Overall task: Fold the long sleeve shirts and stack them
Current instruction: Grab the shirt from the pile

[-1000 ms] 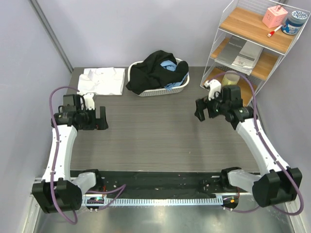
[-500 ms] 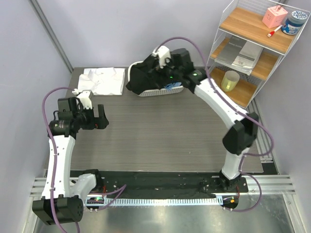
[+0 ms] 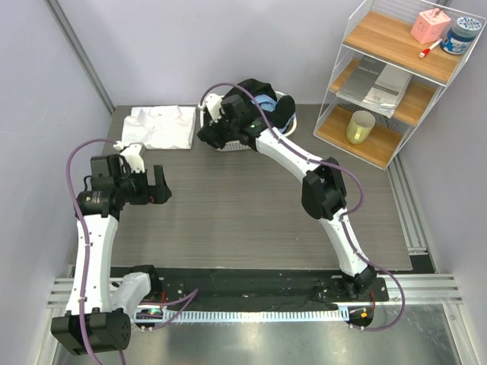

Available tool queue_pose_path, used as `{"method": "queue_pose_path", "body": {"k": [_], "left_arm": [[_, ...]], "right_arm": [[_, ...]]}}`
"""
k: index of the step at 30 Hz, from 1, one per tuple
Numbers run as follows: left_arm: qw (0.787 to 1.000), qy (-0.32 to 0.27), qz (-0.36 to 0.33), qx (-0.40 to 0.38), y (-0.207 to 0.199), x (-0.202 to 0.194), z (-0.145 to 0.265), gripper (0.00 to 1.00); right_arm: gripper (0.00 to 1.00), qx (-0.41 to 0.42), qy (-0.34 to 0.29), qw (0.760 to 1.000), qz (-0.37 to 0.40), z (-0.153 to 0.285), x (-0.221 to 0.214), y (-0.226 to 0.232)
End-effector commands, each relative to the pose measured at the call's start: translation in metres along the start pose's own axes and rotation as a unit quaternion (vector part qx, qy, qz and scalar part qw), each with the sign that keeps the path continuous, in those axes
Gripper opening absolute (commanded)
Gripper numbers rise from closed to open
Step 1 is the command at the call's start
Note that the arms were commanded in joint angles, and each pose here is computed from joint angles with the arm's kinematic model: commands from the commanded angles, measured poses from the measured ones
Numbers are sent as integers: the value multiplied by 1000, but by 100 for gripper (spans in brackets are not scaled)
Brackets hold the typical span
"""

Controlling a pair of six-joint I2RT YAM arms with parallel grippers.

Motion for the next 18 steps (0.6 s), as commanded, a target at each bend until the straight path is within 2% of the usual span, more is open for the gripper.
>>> {"method": "queue_pose_path", "body": {"k": [1,3,4,5,7,8,10,11,12,14,15,17,18], "left_arm": [[1000,-22,-6,-10,-3,4,0,100],[1000,-20,-5,-7,-2,4,-1,100],[1000,-19,-4,-8,-2,3,-2,100],[1000,-18,-4,-6,-1,2,-2,100],[1000,-21,-4,-6,-1,3,-2,100],[1000,-22,-3,-6,-2,3,-1,100],[1000,-28,-5,-7,-3,5,1,100],[1000,-28,-6,-7,-3,4,1,100],[1000,-28,-5,-8,-3,4,1,100],[999,-31,-5,-5,-3,4,2,100],[1000,-30,-5,-4,-3,3,2,100],[999,-32,-5,-1,-2,2,2,100],[999,-33,-6,-1,-2,2,2,100]], "right_arm": [[100,-65,-49,997,17,-5,26,-25],[97,-71,-39,996,28,-15,16,-25],[91,-77,-39,996,29,-16,16,-26],[75,-85,-37,995,30,-18,14,-28],[58,-95,-52,994,27,-12,26,-35],[38,-103,-66,992,25,-5,37,-40],[20,-123,-101,987,27,9,59,-51],[3,-139,-116,983,27,16,70,-58],[1,-160,-153,975,25,32,92,-68],[1,-193,-185,963,24,50,110,-84],[1,-216,-230,949,16,68,131,-95],[1,-243,-269,932,6,88,149,-111],[1,-265,-304,915,-4,100,161,-123]]}}
Point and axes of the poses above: each gripper's point midway between its finger pads, its own z axis back along the fingers, its own y axis along the line the jaws close on, x = y × z, the point moved 5 cm from there along z, back along the fingers, and after that the axes turned 2 degrees about -z, right-handed, at the moved point
